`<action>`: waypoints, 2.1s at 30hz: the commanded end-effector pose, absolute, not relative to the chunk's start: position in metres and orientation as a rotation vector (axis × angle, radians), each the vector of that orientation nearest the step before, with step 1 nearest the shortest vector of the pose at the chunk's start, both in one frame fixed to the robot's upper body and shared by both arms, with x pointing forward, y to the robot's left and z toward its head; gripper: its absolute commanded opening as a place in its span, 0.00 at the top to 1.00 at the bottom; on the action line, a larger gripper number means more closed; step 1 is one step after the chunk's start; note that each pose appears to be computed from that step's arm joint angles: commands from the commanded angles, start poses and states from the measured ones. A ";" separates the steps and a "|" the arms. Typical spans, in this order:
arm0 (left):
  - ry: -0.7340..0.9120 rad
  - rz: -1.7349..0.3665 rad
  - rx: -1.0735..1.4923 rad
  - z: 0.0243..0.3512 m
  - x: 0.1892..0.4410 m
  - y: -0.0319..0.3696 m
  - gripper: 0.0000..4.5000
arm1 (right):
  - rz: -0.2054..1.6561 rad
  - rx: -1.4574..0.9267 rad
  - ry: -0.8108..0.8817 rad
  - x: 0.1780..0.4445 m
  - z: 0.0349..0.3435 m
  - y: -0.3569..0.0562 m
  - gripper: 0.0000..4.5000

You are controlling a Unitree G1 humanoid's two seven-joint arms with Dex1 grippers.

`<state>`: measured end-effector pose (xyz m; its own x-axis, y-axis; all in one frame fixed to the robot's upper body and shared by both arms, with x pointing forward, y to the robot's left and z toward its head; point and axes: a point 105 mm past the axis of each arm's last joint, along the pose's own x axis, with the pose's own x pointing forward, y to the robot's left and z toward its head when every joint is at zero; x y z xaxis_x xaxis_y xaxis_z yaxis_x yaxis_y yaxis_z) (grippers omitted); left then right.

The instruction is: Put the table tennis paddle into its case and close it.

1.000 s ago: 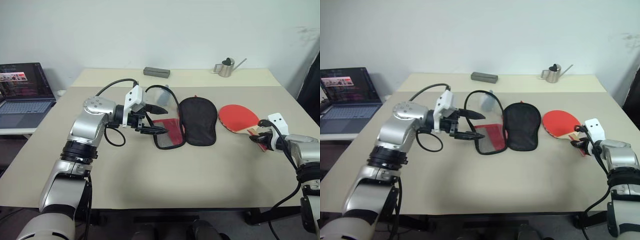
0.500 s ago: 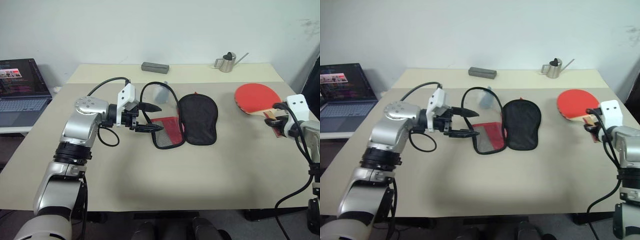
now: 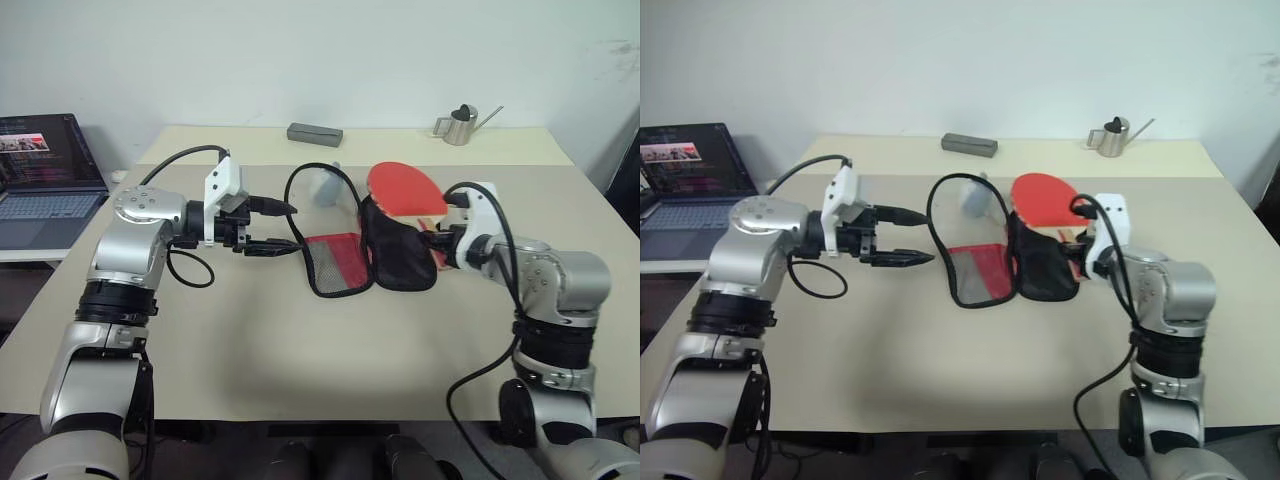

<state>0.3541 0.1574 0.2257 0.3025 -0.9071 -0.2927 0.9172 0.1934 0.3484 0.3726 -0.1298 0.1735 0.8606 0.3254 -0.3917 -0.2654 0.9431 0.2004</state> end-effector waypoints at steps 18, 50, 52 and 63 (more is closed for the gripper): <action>-0.066 -1.223 0.540 0.245 0.350 0.163 0.17 | 0.128 0.170 0.388 0.412 0.151 -0.108 0.76; -0.073 -1.203 0.551 0.243 0.353 0.166 0.17 | 0.172 0.156 0.382 0.406 0.149 -0.084 0.20; -0.074 -1.201 0.549 0.243 0.354 0.166 0.17 | 0.176 0.168 0.361 0.406 0.156 -0.083 0.20; -0.084 -1.086 0.506 0.243 0.365 0.181 0.17 | 0.386 0.116 0.163 0.371 0.219 -0.083 0.20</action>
<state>0.3624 0.1711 0.2290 0.4210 -0.8762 -0.2347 0.8649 0.3098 0.3949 0.3823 -0.0843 0.2079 0.9287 0.3221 -0.1835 -0.2934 0.9413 0.1672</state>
